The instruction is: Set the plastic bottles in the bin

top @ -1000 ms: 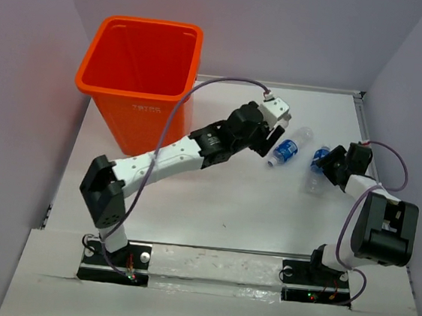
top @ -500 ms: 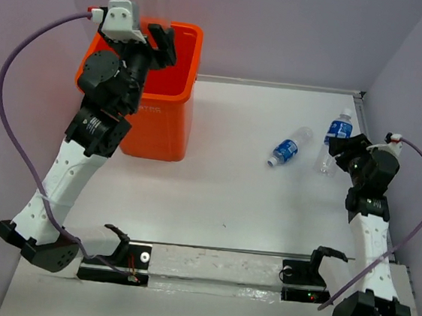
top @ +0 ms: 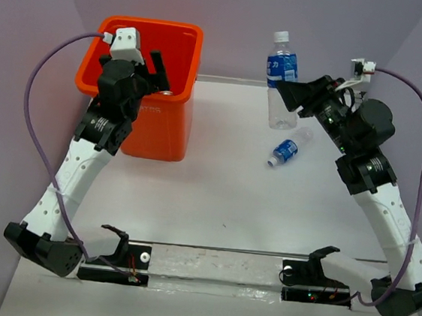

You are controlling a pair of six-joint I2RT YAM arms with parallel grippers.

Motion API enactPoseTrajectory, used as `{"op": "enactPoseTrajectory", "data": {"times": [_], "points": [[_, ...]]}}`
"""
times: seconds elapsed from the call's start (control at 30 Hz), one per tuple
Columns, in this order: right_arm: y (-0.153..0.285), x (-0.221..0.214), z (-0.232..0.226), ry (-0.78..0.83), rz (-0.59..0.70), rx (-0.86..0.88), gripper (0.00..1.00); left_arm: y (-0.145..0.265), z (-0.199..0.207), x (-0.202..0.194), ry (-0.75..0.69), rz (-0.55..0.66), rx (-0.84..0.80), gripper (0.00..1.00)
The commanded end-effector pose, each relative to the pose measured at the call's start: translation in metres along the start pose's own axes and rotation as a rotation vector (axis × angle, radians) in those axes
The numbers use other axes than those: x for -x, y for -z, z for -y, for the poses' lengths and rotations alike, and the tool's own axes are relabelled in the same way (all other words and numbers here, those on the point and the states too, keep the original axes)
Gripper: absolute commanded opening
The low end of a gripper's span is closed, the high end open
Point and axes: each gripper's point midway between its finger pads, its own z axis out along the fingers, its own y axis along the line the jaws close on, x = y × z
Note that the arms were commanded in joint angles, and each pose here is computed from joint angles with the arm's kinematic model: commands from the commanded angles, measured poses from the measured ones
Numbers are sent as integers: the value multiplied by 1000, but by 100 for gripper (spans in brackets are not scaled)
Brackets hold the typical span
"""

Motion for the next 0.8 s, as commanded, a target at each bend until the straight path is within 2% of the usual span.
{"op": "enactPoseTrajectory", "data": {"times": [0.0, 0.07, 0.1, 0.13, 0.17, 0.2, 0.23, 0.27, 0.3, 0.33, 0.37, 0.4, 0.43, 0.47, 0.5, 0.6, 0.63, 0.67, 0.7, 0.73, 0.77], "points": [[-40, 32, -82, 83, 87, 185, 36, 58, 9, 39, 110, 108, -155, 99], [-62, 28, -107, 98, 69, 237, 36, 84, 11, 45, 134, 135, -218, 99], [-94, -2, -106, 109, -2, 227, 37, 94, 12, 45, 151, 140, -243, 99], [-96, 17, -143, 136, 38, 299, 37, 100, 15, 33, 148, 114, -281, 99], [-108, 12, -151, 144, 21, 309, 37, 120, 13, 37, 163, 138, -310, 99], [-139, -20, -152, 146, -35, 312, 37, 125, 12, 26, 158, 120, -328, 99], [-137, 8, -184, 141, 23, 405, 37, 146, 13, 27, 158, 134, -380, 99], [-148, 6, -189, 134, 19, 421, 37, 154, 13, 23, 158, 129, -400, 99], [-179, -31, -183, 125, -38, 412, 37, 160, 14, 11, 160, 105, -425, 99], [-188, -36, -191, 111, -39, 431, 38, 170, 19, 4, 156, 88, -477, 99], [-184, -14, -214, 96, 24, 482, 42, 184, 18, -2, 158, 84, -507, 99], [-193, -20, -213, 85, 28, 487, 48, 190, 18, -11, 159, 63, -527, 99], [-211, -48, -208, 56, -4, 477, 57, 199, 20, -29, 172, 21, -564, 99], [-215, -50, -214, 40, 14, 491, 68, 204, 23, -39, 176, -5, -591, 99], [-219, -56, -211, 33, 13, 488, 85, 203, 23, -56, 177, -47, -601, 99], [-225, -67, -198, 62, 0, 441, 95, 220, 28, -88, 204, -132, -672, 99], [-224, -64, -194, 73, 10, 415, 96, 226, 31, -95, 208, -157, -703, 99], [-212, -44, -198, 89, 42, 410, 97, 231, 30, -104, 212, -183, -711, 99], [-213, -57, -184, 124, 14, 367, 97, 232, 29, -115, 213, -215, -715, 99], [-196, -24, -183, 132, 72, 332, 97, 236, 28, -123, 216, -239, -720, 99], [-205, -49, -165, 148, 26, 286, 96, 237, 27, -128, 216, -252, -716, 99]]}}
